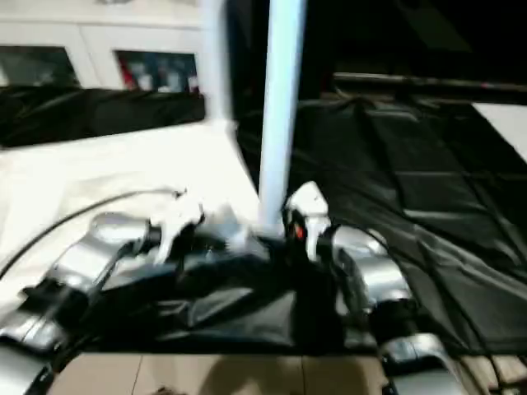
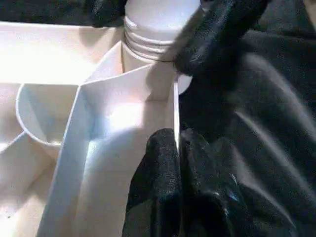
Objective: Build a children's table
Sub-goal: Rotate leg to tighten
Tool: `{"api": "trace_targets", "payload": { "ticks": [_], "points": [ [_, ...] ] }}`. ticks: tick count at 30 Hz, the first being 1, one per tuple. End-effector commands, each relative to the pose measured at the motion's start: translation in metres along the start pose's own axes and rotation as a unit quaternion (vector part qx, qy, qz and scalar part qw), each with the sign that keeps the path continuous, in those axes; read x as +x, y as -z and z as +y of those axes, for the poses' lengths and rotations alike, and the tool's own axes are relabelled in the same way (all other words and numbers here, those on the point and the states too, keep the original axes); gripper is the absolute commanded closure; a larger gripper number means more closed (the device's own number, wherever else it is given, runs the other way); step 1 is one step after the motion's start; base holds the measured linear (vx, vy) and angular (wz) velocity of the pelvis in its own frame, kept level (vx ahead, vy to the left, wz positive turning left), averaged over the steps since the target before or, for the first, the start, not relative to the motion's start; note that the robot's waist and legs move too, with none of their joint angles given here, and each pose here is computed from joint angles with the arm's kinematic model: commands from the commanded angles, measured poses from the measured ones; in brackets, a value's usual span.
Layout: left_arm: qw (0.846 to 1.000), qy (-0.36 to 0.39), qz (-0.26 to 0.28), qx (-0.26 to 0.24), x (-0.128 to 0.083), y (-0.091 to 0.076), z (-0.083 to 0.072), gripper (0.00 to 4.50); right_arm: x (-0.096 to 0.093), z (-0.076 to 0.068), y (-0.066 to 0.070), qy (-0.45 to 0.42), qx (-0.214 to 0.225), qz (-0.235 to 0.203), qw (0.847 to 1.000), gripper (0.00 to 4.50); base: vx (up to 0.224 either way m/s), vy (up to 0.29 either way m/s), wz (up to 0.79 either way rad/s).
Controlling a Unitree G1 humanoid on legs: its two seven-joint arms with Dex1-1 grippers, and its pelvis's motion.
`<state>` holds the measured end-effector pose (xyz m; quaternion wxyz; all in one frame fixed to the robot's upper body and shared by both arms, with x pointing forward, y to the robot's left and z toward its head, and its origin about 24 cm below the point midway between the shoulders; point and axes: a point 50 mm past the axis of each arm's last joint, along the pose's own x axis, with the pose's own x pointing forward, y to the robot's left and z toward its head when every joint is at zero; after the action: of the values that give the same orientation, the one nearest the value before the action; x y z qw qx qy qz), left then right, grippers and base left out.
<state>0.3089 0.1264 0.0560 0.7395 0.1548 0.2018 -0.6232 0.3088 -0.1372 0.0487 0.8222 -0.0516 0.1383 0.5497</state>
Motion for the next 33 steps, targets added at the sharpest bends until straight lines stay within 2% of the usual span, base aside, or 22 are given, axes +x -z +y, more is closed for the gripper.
{"api": "trace_targets", "payload": {
  "ticks": [1, 7, 8, 10, 11, 18, 22, 24, 25, 29, 31, 33],
  "points": [
    [0.998, 0.052, -0.016, 0.028, 0.006, -0.012, -0.008, 4.50, -0.003, 0.004, -0.002, -0.041, -0.011, 0.014, 0.999, 0.72, 0.000, 0.000, 0.00],
    [0.997, 0.070, -0.002, 0.027, -0.006, -0.008, -0.010, 4.50, -0.012, 0.004, 0.001, -0.076, -0.022, 0.045, 0.996, 0.72, 0.000, 0.000, 0.00],
    [0.997, 0.068, 0.000, 0.028, -0.007, -0.007, -0.009, 4.50, -0.011, 0.004, 0.001, -0.076, -0.023, 0.045, 0.996, 0.87, 0.000, 0.000, 0.00],
    [0.998, 0.064, 0.001, 0.029, -0.008, -0.007, -0.008, 4.50, -0.008, 0.005, 0.000, -0.073, -0.018, 0.037, 0.996, 0.87, 0.000, 0.000, 0.00],
    [0.998, 0.064, 0.001, 0.029, -0.009, -0.007, -0.008, 4.50, -0.008, 0.005, 0.000, -0.073, -0.018, 0.037, 0.996, 1.08, 0.000, 0.000, 0.00],
    [0.999, 0.049, -0.001, 0.025, -0.007, -0.005, -0.007, 4.50, -0.002, 0.010, 0.004, -0.068, -0.005, 0.029, 0.997, 1.59, 0.000, 0.000, 0.00],
    [1.000, -0.002, 0.000, 0.016, -0.004, -0.006, 0.000, 4.50, 0.005, 0.006, 0.009, -0.011, 0.027, 0.008, 1.000, 1.76, 0.000, 0.000, 0.00],
    [0.999, -0.048, 0.001, 0.005, 0.001, -0.006, 0.008, 4.50, 0.010, 0.003, 0.013, 0.037, 0.036, 0.006, 0.999, 1.78, 0.000, 0.000, 0.00],
    [0.992, -0.122, 0.001, -0.017, 0.013, -0.007, 0.019, 4.50, 0.022, -0.002, 0.018, 0.126, 0.055, -0.002, 0.990, 1.78, 0.000, 0.000, 0.00],
    [0.983, -0.179, -0.011, -0.038, 0.027, -0.013, 0.026, 4.50, 0.037, -0.002, 0.021, 0.191, 0.081, -0.012, 0.978, 1.80, 0.000, 0.000, 0.00],
    [0.975, -0.216, -0.028, -0.051, 0.040, -0.021, 0.030, 4.50, 0.055, 0.003, 0.018, 0.230, 0.105, -0.025, 0.967, 1.80, 0.000, 0.000, 0.00],
    [0.972, -0.226, -0.033, -0.048, 0.047, -0.026, 0.030, 4.50, 0.069, 0.008, 0.014, 0.238, 0.116, -0.035, 0.964, 1.80, 0.000, 0.000, 0.00]
  ]
}}
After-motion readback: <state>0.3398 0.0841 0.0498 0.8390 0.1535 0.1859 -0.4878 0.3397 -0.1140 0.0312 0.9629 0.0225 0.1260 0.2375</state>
